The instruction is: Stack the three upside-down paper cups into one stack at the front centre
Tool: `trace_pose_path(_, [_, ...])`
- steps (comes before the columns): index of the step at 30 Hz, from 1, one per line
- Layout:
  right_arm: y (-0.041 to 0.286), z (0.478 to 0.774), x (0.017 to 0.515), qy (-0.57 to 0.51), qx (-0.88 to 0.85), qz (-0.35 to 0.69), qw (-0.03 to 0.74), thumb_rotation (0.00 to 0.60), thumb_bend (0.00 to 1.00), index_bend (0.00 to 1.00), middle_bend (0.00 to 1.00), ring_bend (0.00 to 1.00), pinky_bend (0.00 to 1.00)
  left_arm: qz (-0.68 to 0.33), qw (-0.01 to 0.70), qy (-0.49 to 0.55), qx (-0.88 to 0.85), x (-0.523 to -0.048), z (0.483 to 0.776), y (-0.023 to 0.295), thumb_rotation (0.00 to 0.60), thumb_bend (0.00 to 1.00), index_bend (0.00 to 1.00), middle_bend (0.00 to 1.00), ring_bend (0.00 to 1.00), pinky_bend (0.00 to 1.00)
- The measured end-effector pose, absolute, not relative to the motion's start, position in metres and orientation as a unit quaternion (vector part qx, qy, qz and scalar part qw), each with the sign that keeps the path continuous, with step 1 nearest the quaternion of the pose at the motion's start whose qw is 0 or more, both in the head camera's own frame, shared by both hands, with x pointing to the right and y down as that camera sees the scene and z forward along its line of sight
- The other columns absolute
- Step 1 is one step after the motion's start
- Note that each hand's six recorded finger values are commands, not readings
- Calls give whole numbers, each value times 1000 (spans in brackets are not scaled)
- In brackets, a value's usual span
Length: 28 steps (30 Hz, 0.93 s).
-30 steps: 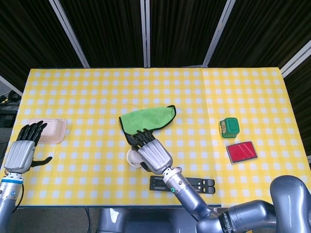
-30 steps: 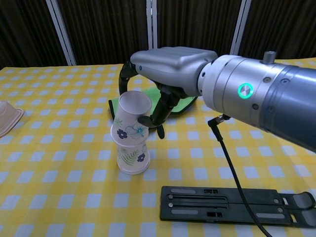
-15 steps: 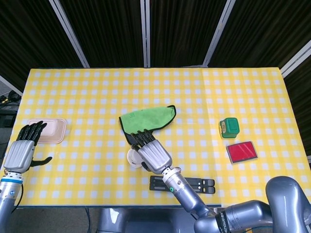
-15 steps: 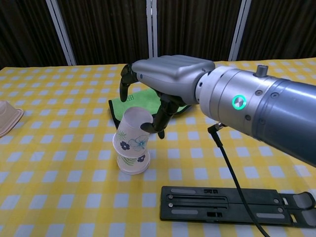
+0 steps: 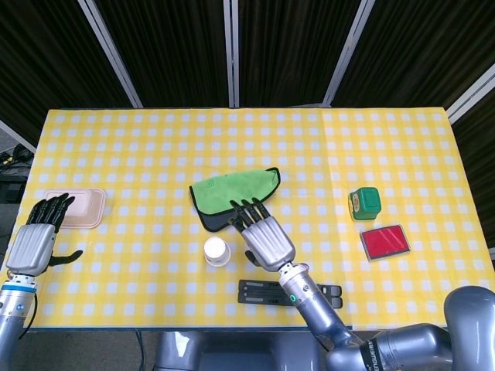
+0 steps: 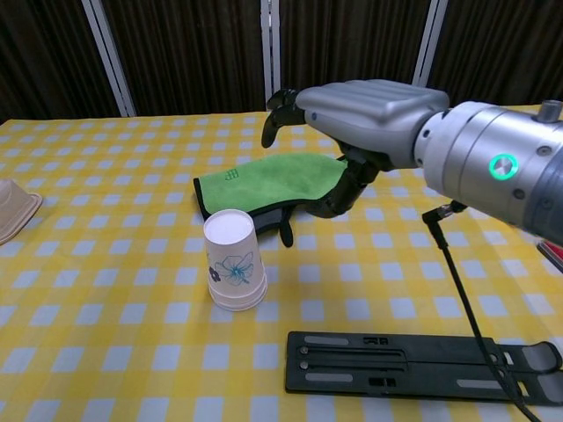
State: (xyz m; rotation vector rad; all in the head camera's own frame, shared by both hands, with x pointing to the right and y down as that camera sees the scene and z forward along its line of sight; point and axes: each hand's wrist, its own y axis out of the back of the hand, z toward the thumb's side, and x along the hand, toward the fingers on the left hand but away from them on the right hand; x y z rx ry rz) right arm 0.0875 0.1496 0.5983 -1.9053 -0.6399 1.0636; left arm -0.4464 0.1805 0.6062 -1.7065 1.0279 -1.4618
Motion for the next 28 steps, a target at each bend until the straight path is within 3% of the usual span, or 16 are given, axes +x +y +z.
trace_pose_path(11, [156, 604, 190, -308, -715, 465, 422, 600, 182, 20, 0, 0, 0, -563, 337, 390, -646, -447, 604, 186, 600, 68, 0, 0, 0, 0])
trace_pose_path(23, [189, 621, 340, -379, -651, 537, 378, 600, 151, 0, 0, 0, 0, -574, 345, 379, -638, -448, 605, 207, 600, 61, 0, 0, 0, 0])
trace_pose_path(28, [208, 618, 380, -397, -632, 553, 371, 600, 151, 0, 0, 0, 0, -570, 355, 386, -633, -451, 600, 213, 600, 60, 0, 0, 0, 0])
